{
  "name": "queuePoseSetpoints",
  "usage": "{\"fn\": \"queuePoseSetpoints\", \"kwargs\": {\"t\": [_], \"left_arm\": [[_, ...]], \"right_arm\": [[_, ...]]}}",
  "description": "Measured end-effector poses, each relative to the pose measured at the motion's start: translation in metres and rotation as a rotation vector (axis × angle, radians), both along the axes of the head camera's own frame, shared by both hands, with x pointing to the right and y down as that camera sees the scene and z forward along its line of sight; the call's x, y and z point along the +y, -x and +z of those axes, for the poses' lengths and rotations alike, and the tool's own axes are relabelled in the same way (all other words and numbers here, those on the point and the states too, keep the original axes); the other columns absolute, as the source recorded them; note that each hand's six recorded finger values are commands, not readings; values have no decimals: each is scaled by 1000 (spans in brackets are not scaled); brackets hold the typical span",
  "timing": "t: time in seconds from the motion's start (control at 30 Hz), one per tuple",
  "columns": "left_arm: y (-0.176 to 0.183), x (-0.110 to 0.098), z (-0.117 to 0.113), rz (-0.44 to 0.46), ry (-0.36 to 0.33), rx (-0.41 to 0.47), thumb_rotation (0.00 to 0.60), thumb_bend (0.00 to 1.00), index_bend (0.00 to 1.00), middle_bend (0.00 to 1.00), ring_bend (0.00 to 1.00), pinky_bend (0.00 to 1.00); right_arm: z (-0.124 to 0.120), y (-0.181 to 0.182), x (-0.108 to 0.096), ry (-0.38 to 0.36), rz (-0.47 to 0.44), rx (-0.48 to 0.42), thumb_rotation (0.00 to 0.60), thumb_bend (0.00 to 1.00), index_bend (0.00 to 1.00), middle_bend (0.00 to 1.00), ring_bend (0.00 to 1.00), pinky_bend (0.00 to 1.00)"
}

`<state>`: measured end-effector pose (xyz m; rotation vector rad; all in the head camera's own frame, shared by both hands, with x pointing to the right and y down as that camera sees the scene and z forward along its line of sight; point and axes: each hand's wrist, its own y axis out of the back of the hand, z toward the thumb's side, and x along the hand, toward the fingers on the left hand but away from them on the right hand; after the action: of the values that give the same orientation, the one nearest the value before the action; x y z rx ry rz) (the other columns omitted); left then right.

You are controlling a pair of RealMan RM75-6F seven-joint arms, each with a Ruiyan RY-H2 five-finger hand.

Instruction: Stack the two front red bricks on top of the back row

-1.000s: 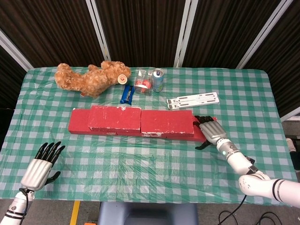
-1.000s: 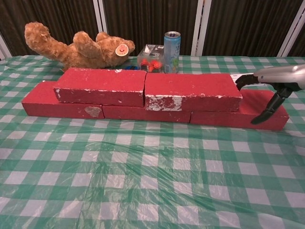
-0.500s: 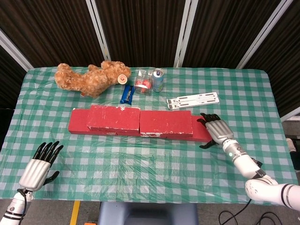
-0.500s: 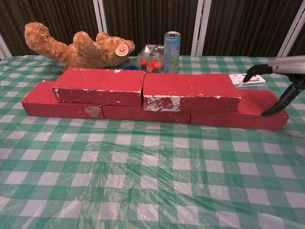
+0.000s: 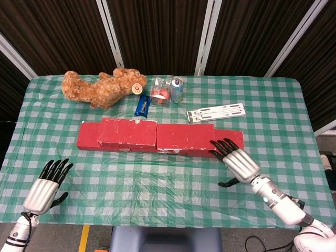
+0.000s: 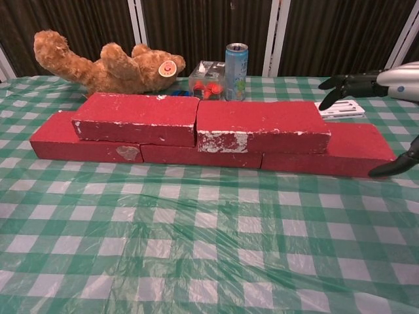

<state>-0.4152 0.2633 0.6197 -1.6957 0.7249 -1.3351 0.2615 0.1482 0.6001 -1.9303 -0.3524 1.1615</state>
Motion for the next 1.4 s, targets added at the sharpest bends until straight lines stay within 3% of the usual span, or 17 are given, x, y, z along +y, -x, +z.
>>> {"fn": "queuePoseSetpoints", "kwargs": {"t": [0.23,0.7,1.4], "left_arm": [[1,1,-1,1,2,4,600,265,0,0,0,8],[4,2,-7,-3,-6,12,600,265,0,0,0,8],[5,1,-8,-6,-5,17,600,266,0,0,0,8]], "right_arm": [[10,41,12,-27,-86,-13,472,87,296,0,0,0],[57,111,-6,-43,-86,87,479,87,314,0,0,0],[78,145,-15,-27,-42,139,501,87,298,0,0,0]]}}
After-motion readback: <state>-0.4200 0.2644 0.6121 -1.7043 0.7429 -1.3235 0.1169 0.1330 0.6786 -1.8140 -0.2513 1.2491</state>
